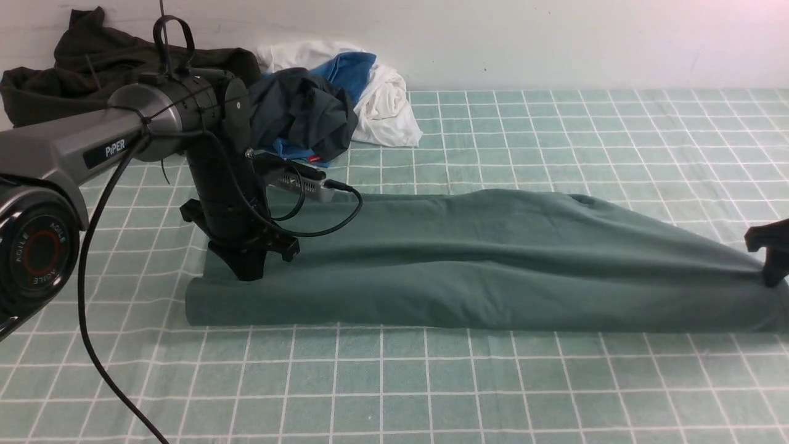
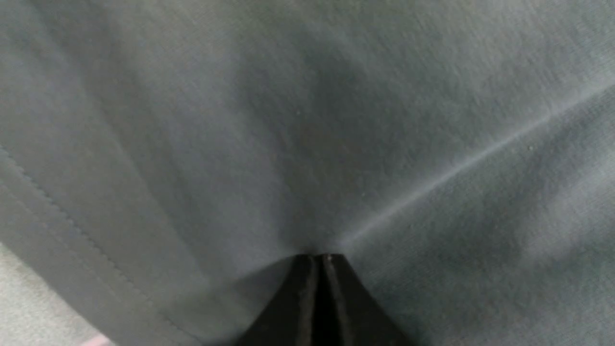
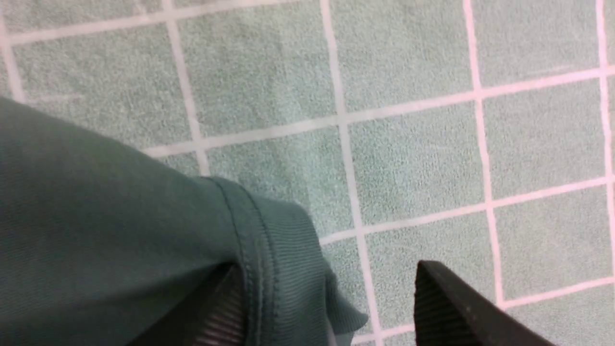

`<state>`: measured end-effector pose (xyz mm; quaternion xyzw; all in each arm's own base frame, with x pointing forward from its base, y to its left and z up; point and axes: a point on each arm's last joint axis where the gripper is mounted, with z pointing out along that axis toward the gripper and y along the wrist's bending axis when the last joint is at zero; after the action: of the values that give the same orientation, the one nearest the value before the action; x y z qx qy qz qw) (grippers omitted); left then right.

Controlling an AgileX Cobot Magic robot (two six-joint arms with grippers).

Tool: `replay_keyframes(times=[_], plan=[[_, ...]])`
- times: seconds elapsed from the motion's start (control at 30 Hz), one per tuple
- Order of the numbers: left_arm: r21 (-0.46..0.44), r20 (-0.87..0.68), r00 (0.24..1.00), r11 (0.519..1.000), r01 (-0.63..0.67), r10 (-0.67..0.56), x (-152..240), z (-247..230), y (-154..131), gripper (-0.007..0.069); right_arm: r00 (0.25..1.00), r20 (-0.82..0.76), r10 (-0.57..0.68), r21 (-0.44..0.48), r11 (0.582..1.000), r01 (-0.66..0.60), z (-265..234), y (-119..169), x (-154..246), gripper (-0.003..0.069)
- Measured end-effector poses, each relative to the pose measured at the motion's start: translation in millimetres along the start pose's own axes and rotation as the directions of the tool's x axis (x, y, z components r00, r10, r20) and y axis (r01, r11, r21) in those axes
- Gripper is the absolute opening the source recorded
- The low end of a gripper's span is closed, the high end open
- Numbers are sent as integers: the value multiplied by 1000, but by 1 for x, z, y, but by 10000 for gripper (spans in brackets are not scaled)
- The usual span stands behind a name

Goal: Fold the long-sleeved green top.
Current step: Use the right arm to clamp the right edge of the fabric, then use the right arm to drag the right edge of the fabric to the left and folds it over the left edge

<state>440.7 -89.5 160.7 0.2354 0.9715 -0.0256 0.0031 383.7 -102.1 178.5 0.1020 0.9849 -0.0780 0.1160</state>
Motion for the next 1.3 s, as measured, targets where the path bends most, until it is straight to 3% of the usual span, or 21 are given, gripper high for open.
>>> replay_keyframes(times=[0.3,0.43,0.6,0.63,0.67,0.7,0.83,0.93,1.1,1.2,1.3], plan=[[8,1,1000,1000,-4,4,0,0,0,-3,999,-46,-28,-30,999,27,26,5,1,481],[8,2,1000,1000,-4,4,0,0,0,-3,997,-46,-54,-45,998,52,27,5,1,449],[-16,48,999,1000,-10,11,3,-24,-2,-3,995,-46,-90,-94,992,85,27,9,1,237],[-21,59,998,1000,-11,13,4,-29,-2,-3,995,-46,-92,-96,992,87,27,9,1,225],[-42,101,995,999,-14,19,6,-49,-3,-3,993,-42,-108,-110,989,103,25,10,1,120],[-61,145,989,998,-15,24,9,-69,-4,-3,993,-38,-115,-116,987,110,23,11,1,83],[-107,265,963,994,-12,40,23,-125,-11,-3,989,-36,-141,-116,984,136,14,9,2,54],[-151,390,919,989,-2,61,54,-192,-24,-3,990,9,-141,-107,984,141,-26,4,-4,53],[-192,528,845,981,29,78,106,-256,-42,-3,967,214,-140,-81,984,161,-125,4,-20,53],[-200,601,796,978,64,71,142,-287,-54,-3,916,354,-189,-85,969,232,-186,28,-24,53],[-209,644,762,975,78,76,175,-306,-64,-3,844,442,-303,-123,912,392,-227,89,-20,53]])
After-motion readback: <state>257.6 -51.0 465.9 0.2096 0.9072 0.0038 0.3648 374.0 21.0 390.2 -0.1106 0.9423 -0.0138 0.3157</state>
